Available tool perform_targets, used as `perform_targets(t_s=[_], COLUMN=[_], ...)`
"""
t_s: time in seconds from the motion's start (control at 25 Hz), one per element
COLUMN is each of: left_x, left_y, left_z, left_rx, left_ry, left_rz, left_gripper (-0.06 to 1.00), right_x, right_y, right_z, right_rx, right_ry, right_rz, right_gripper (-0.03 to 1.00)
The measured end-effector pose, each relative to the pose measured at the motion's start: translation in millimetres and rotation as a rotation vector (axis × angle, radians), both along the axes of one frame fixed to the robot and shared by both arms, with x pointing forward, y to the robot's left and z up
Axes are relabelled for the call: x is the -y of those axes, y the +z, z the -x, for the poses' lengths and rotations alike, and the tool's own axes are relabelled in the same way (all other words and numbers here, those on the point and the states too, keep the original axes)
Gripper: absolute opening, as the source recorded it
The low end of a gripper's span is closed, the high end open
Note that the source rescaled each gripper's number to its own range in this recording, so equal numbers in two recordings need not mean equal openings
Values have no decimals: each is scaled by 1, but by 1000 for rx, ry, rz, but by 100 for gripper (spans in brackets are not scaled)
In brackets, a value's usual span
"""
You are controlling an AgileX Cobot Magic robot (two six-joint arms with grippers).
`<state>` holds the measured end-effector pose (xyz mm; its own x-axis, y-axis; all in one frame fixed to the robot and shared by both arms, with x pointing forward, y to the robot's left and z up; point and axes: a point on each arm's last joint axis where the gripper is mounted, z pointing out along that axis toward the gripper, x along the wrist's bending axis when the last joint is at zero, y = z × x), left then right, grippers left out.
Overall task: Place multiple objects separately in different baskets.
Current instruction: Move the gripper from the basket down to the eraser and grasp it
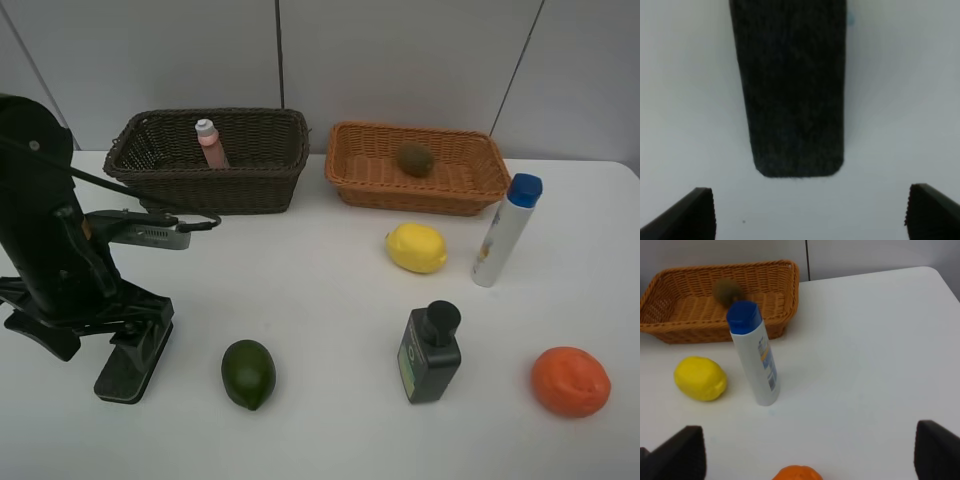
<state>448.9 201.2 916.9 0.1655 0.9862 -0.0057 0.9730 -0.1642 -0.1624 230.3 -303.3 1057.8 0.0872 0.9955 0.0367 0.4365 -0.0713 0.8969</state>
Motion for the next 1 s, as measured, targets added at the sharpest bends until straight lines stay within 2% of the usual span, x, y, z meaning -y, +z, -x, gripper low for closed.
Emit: perform_targets(t_s=[0.12,0.4,0.64,0.68,0.72,0.76,0.8,0.84,1.0], left_x=[-1,3,5,5,6,6,6,6,5], left_y=[-14,-52,-58,-58,-58,-58,-58,-58,-57], left_z=[-7,-20,-22,-22,-23,-22,-22,-23,-21], left_rx=[23,53,52,53,54,53,54,53,32], left_ry=[-20,-9,19,25,30,38,40,36,39], left_rz=[-31,-39,-32,-32,-32,-31,-31,-34,-45], left_gripper=[100,100,99,95,86,74,55,41,43], right_x=[0,0,0,0,0,0,0,0,0], right_y=[0,0,0,0,0,0,0,0,0], right_z=[0,0,0,0,0,0,0,0,0], right_rx=[0,0,0,0,0,0,0,0,0], right_ry=[0,0,0,0,0,0,0,0,0], right_rz=[0,0,0,0,0,0,0,0,0], right_gripper=[98,98,98,98,98,98,98,98,98])
